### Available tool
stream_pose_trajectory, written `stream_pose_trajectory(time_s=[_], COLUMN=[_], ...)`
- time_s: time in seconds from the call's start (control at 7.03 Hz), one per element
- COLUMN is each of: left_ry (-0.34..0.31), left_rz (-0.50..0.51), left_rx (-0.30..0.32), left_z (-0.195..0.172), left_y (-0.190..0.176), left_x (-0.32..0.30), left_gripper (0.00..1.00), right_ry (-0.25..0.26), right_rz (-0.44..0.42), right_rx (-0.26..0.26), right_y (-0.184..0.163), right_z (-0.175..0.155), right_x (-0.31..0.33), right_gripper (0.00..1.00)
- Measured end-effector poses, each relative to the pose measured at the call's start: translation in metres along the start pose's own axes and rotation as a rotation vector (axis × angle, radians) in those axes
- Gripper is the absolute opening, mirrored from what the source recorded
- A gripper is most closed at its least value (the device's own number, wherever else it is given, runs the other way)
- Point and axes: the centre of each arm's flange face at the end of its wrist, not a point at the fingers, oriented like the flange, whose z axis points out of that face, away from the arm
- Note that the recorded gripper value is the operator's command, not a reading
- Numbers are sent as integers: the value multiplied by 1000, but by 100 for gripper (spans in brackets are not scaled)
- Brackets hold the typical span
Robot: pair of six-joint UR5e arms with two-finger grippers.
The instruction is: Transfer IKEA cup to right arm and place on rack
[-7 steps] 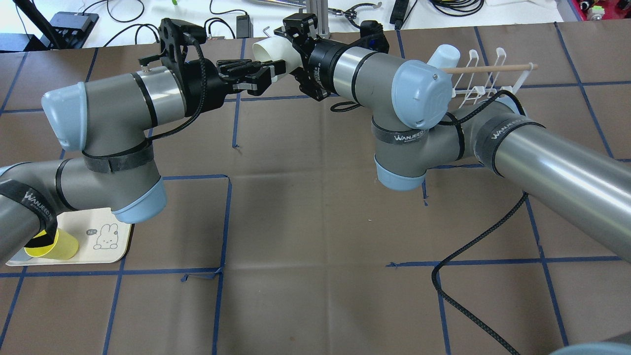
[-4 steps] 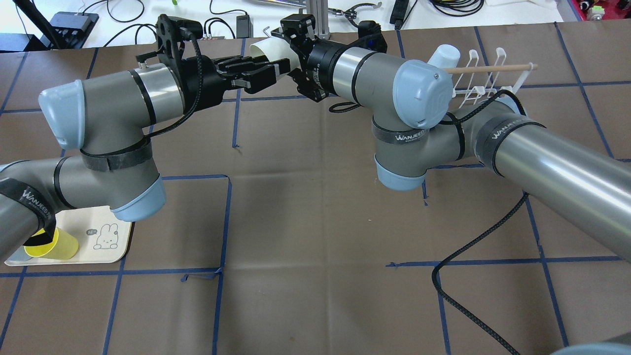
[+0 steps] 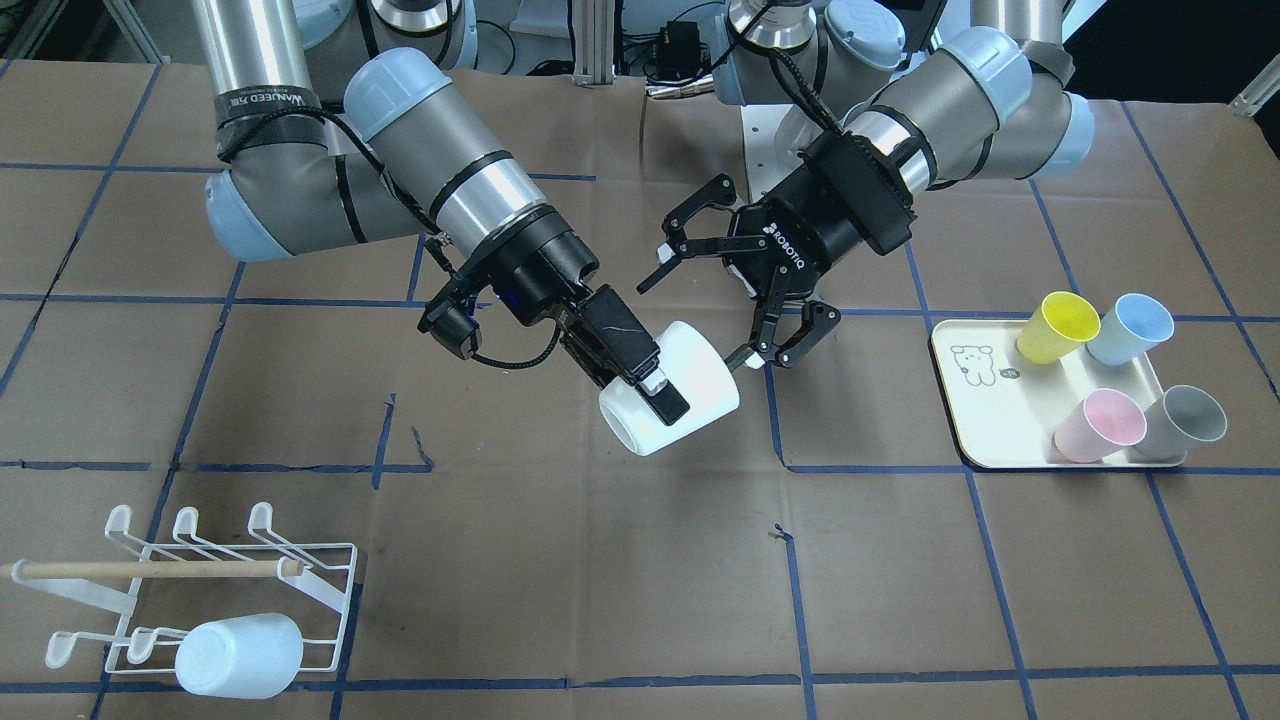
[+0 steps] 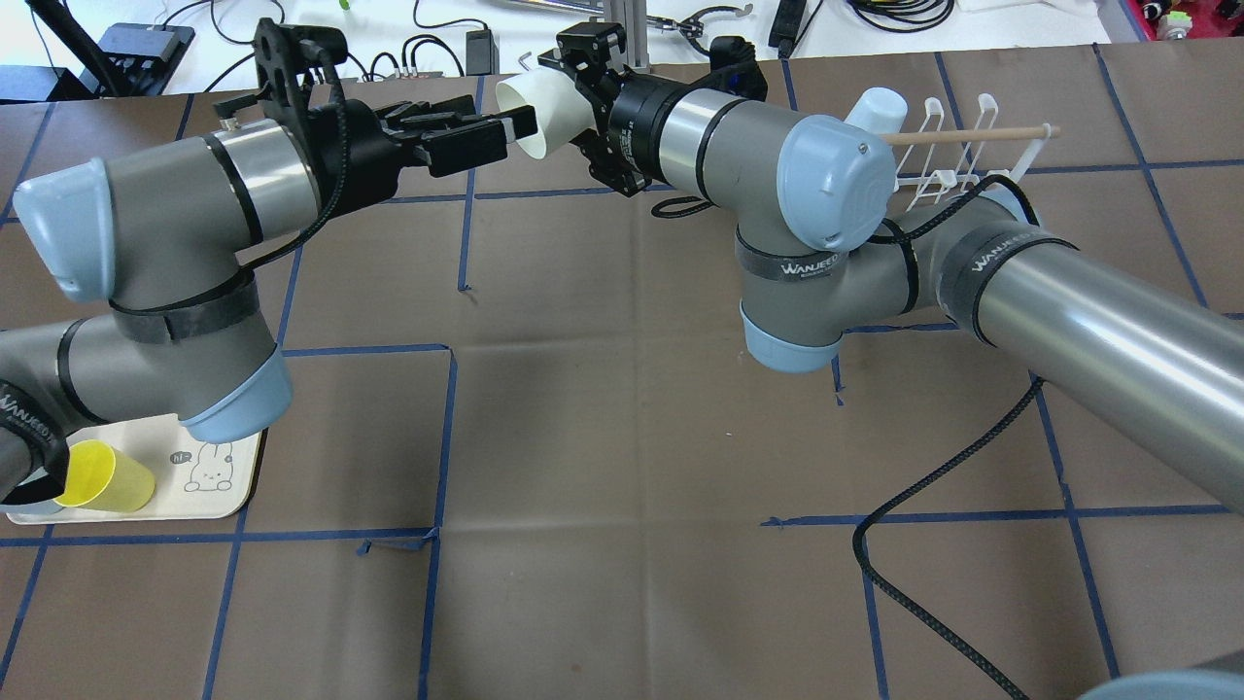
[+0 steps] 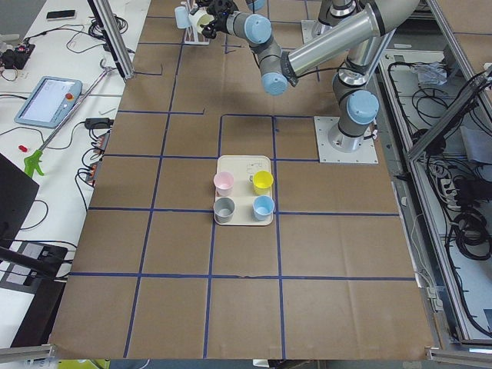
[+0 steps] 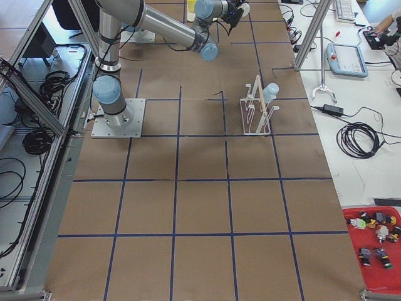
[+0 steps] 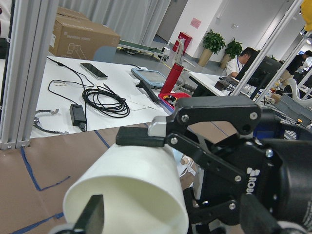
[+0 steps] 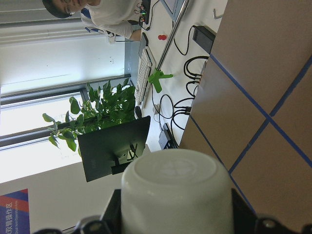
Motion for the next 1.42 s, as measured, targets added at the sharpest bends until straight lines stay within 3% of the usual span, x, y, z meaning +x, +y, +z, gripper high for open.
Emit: stream_pose_trajectory(time_s=[0.28, 0.57, 0.85, 1.14, 1.42], left_ry=[-79, -268, -478, -666, -764], left_rz=[-66, -146, -250, -358, -479], left_rx=[-10, -91, -288, -587, -850], left_z=[-17, -17, -10, -2, -17], left_y=[-5, -27, -61, -73, -72], left_x=[-26, -55, -71, -60, -35], left_gripper=[99, 99, 99, 99, 99], right_ry=[-3, -6, 46, 165, 307], right_rz=[-12, -134, -398, -702, -949], right_rx=[82, 186, 358, 531, 619], right_y=[-20, -73, -143, -218, -282], right_z=[-4, -19, -46, -85, -125], right_x=[-2, -5, -4, 0, 9], right_gripper=[9, 9, 9, 9, 9])
